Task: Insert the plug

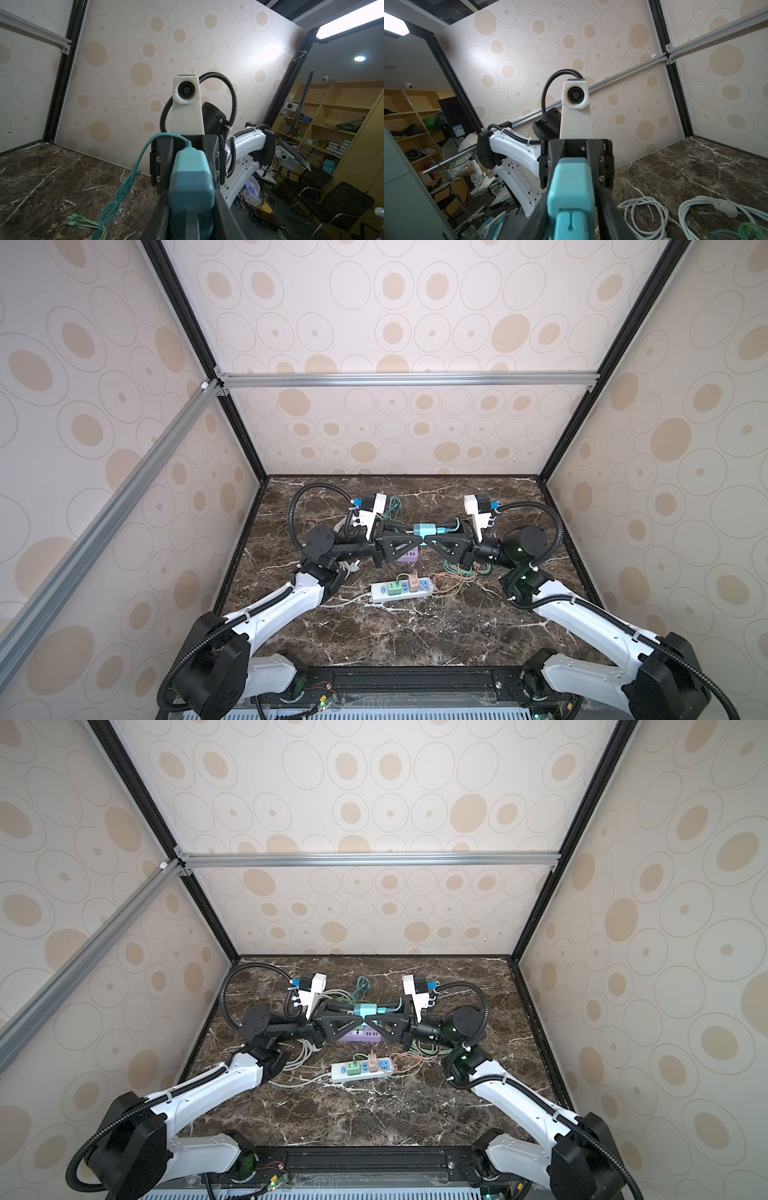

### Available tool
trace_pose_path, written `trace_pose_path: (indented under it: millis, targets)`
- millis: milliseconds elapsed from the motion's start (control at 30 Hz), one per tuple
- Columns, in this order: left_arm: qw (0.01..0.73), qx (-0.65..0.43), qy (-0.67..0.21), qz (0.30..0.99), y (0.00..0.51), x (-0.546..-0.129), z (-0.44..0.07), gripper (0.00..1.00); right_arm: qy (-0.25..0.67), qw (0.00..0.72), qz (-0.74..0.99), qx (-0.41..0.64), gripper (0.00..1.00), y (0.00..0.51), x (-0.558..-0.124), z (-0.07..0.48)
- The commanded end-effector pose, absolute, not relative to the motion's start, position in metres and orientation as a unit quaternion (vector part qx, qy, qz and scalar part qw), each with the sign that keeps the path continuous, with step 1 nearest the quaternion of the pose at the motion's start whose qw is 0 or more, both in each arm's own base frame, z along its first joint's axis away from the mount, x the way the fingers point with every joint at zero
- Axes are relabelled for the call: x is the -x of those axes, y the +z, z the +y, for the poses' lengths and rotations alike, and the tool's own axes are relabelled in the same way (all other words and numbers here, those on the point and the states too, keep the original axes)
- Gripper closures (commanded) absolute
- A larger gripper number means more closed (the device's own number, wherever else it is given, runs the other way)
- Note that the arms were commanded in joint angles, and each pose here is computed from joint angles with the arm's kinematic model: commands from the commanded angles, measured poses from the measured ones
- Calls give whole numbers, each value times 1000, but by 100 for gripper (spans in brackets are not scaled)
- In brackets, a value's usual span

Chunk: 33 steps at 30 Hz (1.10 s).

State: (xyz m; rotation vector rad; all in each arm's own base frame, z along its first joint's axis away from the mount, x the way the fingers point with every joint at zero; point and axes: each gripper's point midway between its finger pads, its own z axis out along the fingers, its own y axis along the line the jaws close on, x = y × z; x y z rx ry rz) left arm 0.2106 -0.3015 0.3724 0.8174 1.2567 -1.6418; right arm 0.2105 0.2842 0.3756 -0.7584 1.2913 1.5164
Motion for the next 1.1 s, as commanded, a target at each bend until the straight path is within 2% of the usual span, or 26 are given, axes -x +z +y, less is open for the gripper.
trace_pose_path:
  millis: [0, 167, 233, 300, 367, 467, 667, 833, 1067]
  targets:
    - [468, -357, -660, 467, 391, -195, -295, 97, 623, 505, 503, 322, 67, 398, -203, 281]
    - [465, -356, -658, 474, 386, -195, -295, 81, 609, 515, 512, 319, 72, 397, -205, 279]
    - [466, -353, -652, 484, 383, -196, -294, 64, 591, 520, 528, 317, 74, 394, -209, 278]
    - [470, -347, -639, 500, 377, -200, -293, 53, 560, 528, 554, 317, 77, 388, -215, 276]
    - [485, -340, -620, 515, 372, -202, -289, 38, 521, 540, 580, 317, 78, 386, -223, 270]
    - [514, -323, -583, 540, 364, -207, -280, 27, 484, 553, 600, 317, 79, 393, -238, 258]
    - [543, -273, -496, 620, 332, -228, -259, 23, 430, 585, 605, 327, 79, 431, -258, 238]
    - [521, -245, -453, 680, 294, -244, -252, 24, 407, 618, 575, 350, 79, 477, -259, 233]
    - [504, -258, -450, 691, 281, -246, -258, 24, 365, 668, 546, 350, 79, 526, -262, 217]
